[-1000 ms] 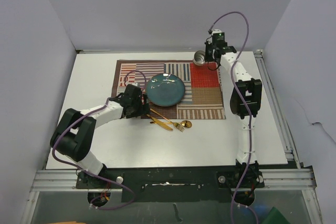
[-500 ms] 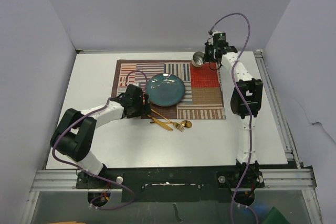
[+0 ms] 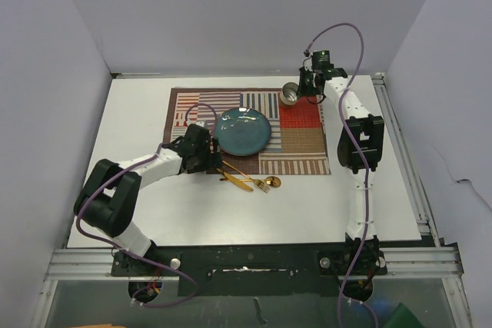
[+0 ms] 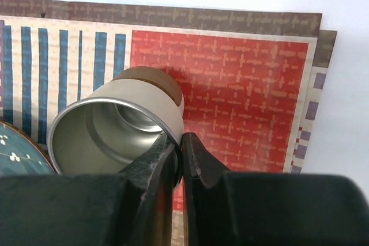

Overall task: Set the dinner table for one person
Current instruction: Place the cup on the napkin.

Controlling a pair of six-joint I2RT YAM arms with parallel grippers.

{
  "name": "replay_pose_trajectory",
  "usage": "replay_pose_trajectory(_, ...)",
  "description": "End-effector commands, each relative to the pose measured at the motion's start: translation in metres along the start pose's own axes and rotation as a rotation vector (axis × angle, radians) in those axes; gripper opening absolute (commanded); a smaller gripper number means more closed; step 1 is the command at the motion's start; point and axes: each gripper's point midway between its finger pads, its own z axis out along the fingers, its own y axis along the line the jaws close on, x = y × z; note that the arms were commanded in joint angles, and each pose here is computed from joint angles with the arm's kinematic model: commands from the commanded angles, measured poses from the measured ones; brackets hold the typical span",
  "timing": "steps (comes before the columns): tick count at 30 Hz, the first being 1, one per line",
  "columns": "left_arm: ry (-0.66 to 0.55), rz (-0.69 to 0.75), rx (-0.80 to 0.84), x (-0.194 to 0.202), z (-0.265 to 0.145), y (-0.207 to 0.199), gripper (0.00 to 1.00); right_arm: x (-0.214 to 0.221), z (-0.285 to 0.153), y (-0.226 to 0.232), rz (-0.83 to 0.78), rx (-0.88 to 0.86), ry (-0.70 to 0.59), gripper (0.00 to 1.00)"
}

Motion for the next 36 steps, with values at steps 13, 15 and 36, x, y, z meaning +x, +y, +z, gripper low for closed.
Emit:
replay_pose_trajectory(13, -0.091, -0.006, 0.043, -0.03, -0.017, -0.018, 0.73, -0.005, 0.005, -0.011, -0.034, 0.017, -0.048, 0.92)
replay_pose_trajectory(15, -0.089, -0.006, 0.043, -0.029, -0.017, -0.018, 0.73, -0.007, 0.003, -0.011, -0.042, 0.016, -0.058, 1.0)
replay_pose_trajectory(36, -0.072, -0.008, 0.055, -0.024, -0.011, -0.019, 0.73, -0.016, -0.01, -0.003, -0.039, -0.011, -0.11, 0.98)
